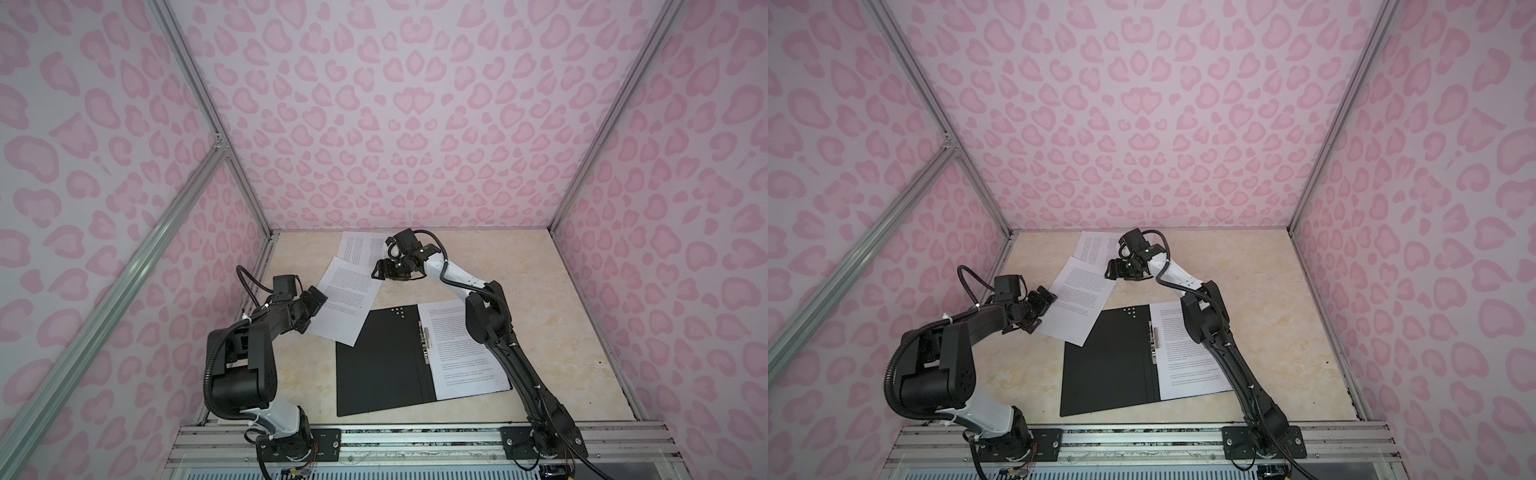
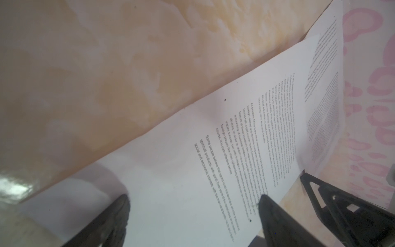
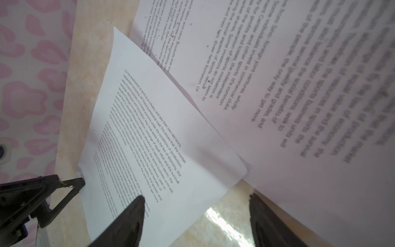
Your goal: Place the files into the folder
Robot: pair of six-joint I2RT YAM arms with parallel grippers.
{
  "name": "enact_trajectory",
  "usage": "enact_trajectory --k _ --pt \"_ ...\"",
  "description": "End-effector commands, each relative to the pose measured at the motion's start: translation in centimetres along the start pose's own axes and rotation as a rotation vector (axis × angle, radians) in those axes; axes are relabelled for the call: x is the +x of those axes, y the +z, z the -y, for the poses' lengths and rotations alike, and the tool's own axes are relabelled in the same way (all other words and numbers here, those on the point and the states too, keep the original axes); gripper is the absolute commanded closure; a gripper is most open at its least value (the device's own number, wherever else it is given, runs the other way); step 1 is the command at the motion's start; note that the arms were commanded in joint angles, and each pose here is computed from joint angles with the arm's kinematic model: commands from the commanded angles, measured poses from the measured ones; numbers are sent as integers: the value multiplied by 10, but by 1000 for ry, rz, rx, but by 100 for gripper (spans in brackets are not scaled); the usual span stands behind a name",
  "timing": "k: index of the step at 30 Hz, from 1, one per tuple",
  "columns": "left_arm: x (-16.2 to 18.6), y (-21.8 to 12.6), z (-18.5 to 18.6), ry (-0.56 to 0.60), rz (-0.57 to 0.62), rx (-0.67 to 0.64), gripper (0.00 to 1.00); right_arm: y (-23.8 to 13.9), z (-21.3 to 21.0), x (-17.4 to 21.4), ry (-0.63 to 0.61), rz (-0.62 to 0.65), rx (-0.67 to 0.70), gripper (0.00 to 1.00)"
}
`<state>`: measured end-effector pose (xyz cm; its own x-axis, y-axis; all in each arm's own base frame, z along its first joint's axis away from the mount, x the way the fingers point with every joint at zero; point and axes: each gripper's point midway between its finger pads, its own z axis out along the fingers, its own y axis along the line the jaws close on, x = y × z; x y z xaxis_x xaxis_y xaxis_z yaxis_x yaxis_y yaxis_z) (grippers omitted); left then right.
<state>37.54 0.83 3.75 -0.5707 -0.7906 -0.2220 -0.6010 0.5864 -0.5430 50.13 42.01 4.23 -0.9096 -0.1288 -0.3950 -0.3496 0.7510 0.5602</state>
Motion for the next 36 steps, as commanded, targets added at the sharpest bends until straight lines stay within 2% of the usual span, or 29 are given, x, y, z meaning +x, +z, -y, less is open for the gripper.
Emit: enact_trajectory --k 1,8,16,24,34,36 --pt "15 2 -24 -10 -43 -85 4 13 9 10 35 -32 14 23" --pt "19 6 -26 -16 -59 -82 5 29 8 19 80 -46 -6 24" --pt "23 11 -27 -24 -75 -73 5 42 -38 34 115 -75 -112 25" --pt "27 13 -29 -26 -88 -70 5 29 -81 30 173 -46 -257 24" --pt "28 18 -29 -33 -98 -61 6 3 -114 23 259 25 -445 19" --pt "28 19 -29 -33 -99 -59 6 4 -114 22 263 27 -447 19"
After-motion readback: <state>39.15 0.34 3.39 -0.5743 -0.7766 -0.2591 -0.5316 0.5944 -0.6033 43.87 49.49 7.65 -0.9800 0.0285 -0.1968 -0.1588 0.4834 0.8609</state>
